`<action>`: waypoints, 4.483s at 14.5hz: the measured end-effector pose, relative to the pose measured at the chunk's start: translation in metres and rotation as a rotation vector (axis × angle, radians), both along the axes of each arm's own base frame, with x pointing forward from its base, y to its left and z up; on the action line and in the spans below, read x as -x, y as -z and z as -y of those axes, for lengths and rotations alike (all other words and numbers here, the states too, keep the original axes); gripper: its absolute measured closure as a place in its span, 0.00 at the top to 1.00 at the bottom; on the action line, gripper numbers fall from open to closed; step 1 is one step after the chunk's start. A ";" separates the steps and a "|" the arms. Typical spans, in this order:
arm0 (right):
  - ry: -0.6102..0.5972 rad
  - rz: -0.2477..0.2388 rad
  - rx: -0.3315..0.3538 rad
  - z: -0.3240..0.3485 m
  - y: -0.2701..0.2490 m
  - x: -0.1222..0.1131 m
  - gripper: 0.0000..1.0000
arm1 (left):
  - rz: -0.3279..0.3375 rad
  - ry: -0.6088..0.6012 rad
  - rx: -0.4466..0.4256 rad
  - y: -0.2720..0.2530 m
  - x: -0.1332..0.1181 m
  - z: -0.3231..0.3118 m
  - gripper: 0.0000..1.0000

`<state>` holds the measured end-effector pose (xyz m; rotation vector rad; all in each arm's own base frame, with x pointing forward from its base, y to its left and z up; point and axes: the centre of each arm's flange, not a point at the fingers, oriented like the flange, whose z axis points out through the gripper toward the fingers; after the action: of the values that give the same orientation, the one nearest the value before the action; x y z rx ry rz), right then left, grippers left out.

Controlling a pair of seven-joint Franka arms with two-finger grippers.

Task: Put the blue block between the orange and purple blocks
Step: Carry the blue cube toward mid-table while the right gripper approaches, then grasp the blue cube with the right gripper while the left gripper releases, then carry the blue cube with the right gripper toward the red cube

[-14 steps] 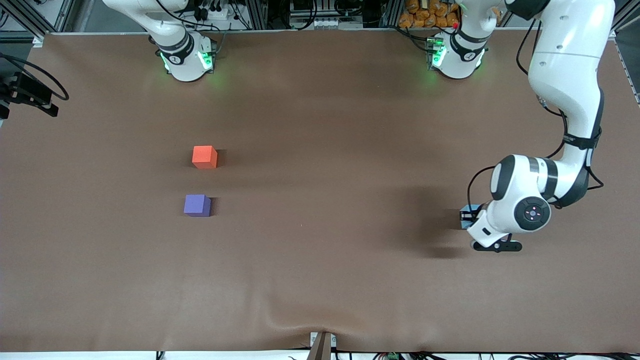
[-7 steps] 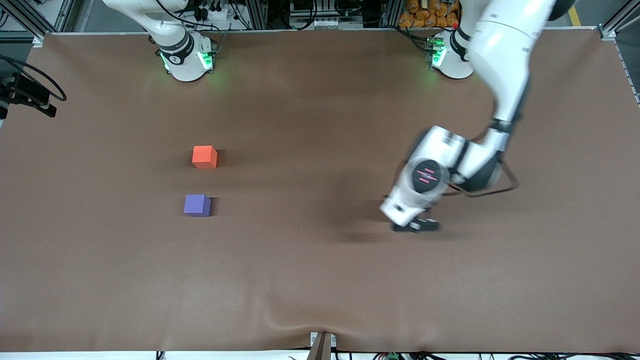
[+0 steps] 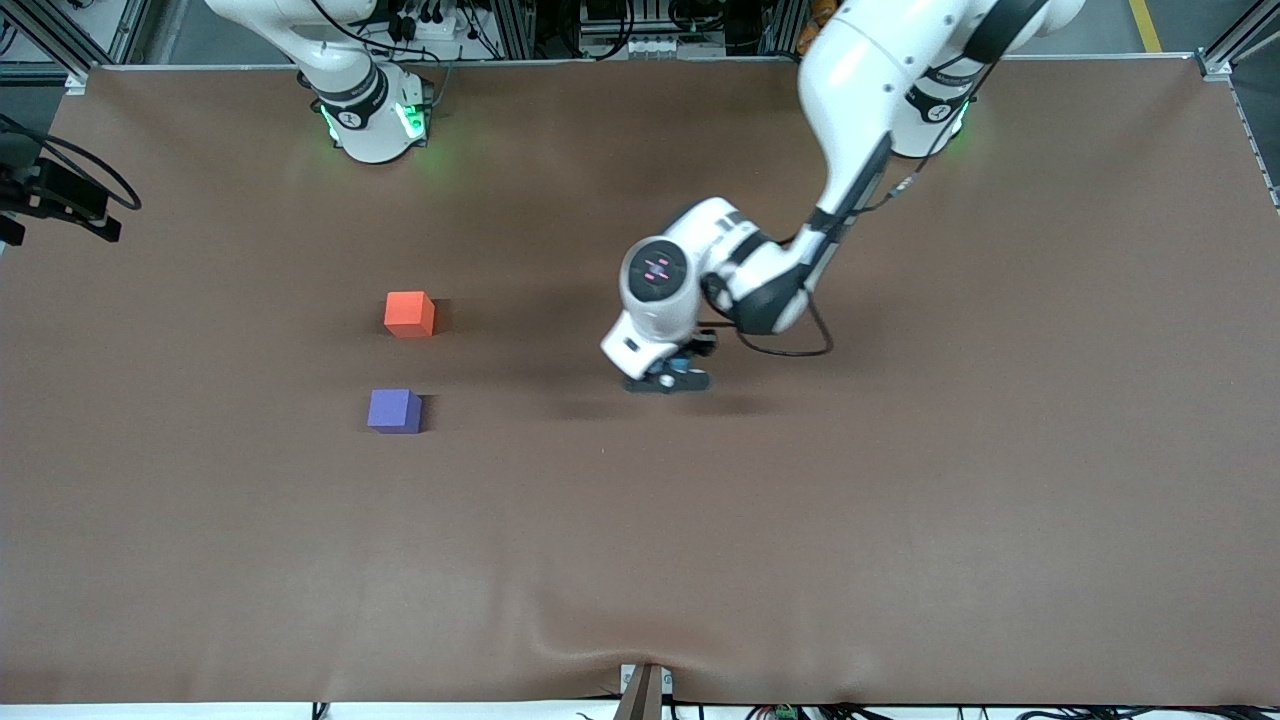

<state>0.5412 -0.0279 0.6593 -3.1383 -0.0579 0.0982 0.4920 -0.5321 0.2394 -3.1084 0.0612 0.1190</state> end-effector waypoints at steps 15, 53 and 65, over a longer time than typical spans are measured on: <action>0.069 -0.098 -0.137 -0.105 0.112 -0.036 1.00 | 0.148 -0.124 0.082 -0.164 -0.048 -0.035 1.00; 0.157 0.018 -0.060 -0.488 0.438 0.054 0.55 | 0.029 0.016 0.005 -0.384 -0.024 -0.466 1.00; 0.057 -0.079 0.012 -0.191 0.286 -0.014 0.50 | 0.045 0.085 0.011 -0.406 -0.015 -0.493 1.00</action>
<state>0.5547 0.1634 0.3728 -3.1409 0.0326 0.2235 0.5065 -0.0392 0.6458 -3.1120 0.1926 0.0466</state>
